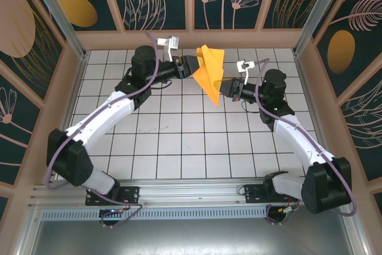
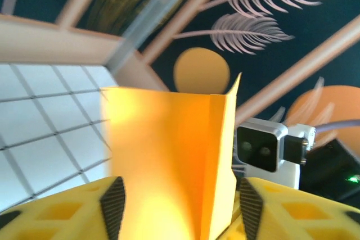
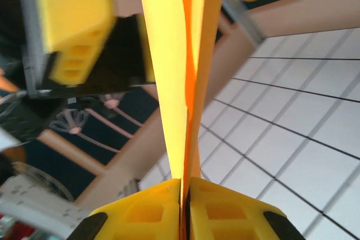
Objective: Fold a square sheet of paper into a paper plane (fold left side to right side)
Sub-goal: Turn over the paper at the center of the table.
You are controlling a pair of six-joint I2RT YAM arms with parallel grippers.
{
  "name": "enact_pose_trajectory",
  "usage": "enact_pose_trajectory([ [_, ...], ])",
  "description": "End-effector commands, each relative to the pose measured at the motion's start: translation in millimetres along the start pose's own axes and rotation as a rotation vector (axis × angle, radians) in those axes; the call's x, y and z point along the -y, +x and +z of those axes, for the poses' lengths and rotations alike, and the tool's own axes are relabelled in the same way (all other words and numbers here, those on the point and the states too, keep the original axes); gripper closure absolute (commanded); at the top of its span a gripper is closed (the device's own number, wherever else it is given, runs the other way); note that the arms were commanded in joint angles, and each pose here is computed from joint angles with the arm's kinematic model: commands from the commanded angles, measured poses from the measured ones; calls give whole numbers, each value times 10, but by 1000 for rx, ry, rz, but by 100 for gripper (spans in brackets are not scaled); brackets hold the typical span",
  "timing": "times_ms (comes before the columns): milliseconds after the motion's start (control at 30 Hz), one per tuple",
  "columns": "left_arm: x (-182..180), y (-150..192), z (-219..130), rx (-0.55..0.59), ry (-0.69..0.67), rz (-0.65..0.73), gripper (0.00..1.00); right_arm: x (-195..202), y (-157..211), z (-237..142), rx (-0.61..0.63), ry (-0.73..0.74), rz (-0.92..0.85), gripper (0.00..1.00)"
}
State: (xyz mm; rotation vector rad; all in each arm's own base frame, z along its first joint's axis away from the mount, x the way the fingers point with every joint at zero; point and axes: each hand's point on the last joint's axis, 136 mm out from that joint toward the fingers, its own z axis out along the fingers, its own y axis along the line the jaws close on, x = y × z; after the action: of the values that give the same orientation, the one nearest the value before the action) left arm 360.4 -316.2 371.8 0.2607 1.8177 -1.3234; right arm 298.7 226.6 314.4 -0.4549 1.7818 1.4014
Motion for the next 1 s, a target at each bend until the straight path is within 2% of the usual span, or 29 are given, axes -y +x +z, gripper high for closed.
enact_pose_trajectory([
  [0,-58,-256,-470,135,-192,140,37,235,34,-92,-40,272,-79,89],
  [167,-134,-226,-908,225,-305,163,37,585,216,-198,-148,812,-155,90],
  [267,-227,-160,-1121,266,-365,150,37,715,437,-253,-270,1108,-248,90],
  [400,-314,-111,-1361,319,-430,133,38,858,731,-237,-442,1371,-383,90],
  [700,-389,-17,-1530,337,-470,119,39,1206,1362,-4,-756,1648,-717,89],
  [833,-416,25,-1517,327,-470,112,39,1394,1691,89,-869,1643,-761,89],
  [967,-448,63,-1495,313,-472,106,39,1502,1978,183,-941,1567,-719,88],
])
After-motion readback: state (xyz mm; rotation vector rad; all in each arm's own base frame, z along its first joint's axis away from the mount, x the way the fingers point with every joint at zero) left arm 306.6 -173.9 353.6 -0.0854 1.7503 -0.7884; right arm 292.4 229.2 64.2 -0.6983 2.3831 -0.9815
